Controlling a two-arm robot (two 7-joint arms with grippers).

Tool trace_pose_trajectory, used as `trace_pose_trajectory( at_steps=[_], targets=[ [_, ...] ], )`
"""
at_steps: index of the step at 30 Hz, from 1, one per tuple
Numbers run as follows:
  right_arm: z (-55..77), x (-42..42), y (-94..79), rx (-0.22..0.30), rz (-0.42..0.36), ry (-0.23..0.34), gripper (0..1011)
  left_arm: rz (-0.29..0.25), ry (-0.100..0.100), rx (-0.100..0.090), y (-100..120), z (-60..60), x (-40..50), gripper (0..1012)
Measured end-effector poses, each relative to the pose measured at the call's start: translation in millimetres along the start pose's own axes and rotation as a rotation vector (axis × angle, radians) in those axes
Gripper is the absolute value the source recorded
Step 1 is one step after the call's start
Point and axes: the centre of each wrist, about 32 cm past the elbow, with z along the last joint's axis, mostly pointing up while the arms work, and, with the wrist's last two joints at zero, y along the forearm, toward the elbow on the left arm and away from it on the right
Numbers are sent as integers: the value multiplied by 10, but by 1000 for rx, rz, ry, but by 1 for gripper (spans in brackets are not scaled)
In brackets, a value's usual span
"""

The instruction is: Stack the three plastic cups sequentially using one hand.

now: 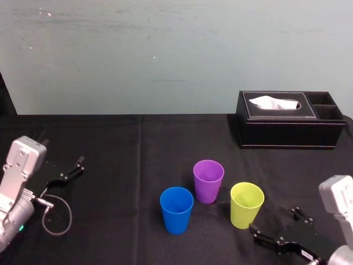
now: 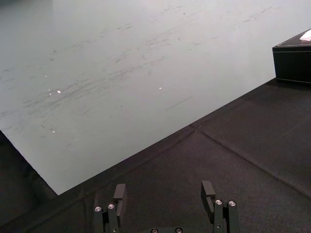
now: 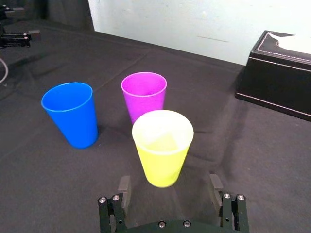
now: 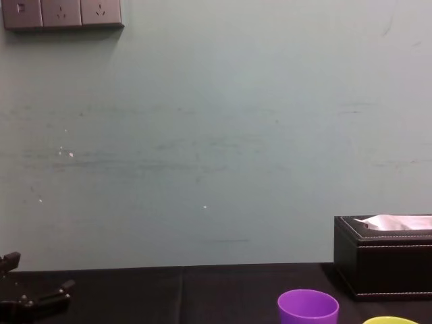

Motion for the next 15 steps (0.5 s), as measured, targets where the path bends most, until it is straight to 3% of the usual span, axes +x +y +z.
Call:
trace_pose_trajectory(
  at_steps=[15],
  targets=[
    [4,-25,272,-15,-7,-21,1003,0,0,0,0,0,0,1000]
  ],
)
